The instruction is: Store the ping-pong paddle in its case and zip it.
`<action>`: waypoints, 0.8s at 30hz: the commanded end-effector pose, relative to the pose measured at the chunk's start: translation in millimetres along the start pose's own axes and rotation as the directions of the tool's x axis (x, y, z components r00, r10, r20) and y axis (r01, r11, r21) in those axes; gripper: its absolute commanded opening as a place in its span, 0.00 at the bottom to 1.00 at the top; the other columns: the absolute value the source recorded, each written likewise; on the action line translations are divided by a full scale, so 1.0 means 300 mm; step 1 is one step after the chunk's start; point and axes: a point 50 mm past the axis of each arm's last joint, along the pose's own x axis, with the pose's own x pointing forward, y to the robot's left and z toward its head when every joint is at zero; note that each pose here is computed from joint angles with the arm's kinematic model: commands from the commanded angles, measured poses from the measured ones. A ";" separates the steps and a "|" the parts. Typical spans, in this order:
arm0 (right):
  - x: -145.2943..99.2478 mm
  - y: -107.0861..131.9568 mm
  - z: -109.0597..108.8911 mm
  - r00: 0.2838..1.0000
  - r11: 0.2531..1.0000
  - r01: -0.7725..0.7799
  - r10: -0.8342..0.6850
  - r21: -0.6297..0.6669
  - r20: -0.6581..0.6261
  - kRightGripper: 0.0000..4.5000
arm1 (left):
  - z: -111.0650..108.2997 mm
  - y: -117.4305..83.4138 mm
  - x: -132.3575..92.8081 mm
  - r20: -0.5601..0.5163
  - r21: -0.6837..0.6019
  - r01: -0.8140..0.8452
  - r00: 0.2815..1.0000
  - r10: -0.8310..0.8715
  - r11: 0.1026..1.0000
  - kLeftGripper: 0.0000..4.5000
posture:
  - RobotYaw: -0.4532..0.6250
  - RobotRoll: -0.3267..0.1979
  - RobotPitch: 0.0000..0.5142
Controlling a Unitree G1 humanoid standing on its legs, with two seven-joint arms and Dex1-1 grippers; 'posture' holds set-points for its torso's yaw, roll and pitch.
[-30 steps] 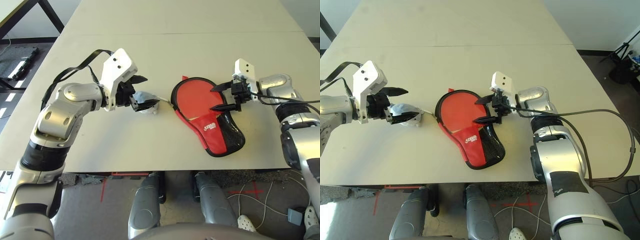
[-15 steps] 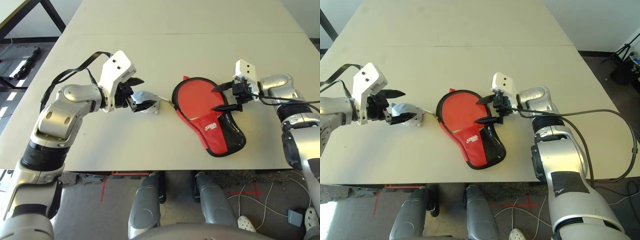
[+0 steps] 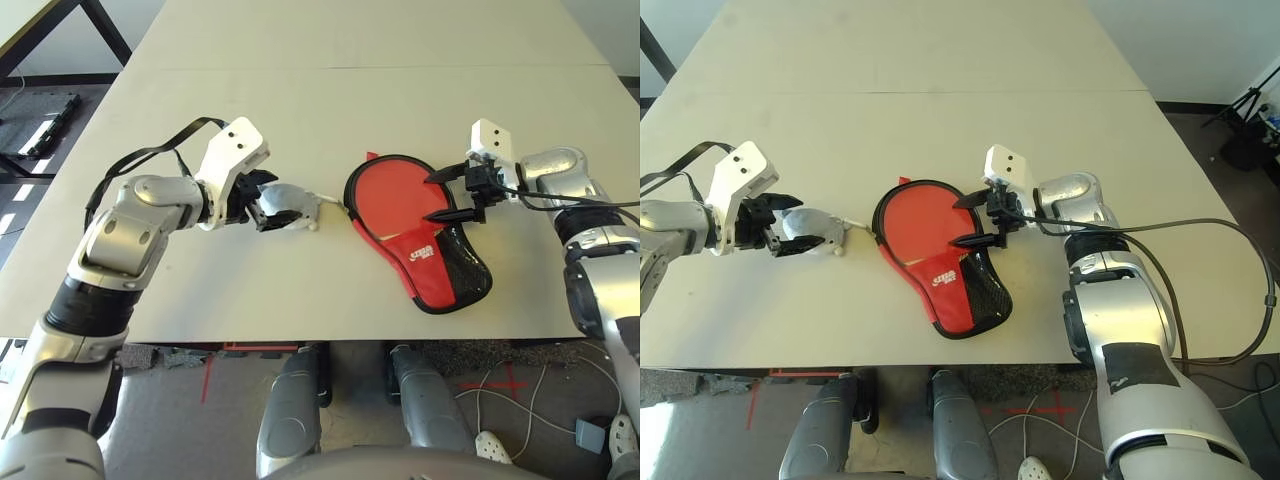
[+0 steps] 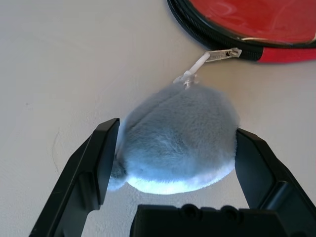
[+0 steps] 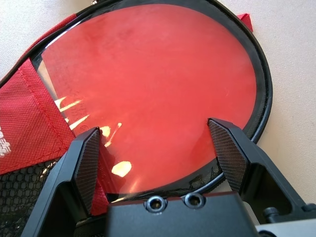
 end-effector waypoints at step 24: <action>0.021 0.033 -0.063 0.998 0.998 -0.027 0.030 0.051 -0.049 1.00 | -0.065 -0.004 -0.022 -0.154 -0.082 0.102 0.981 -0.114 0.991 0.35 | 0.50 0.62 0.49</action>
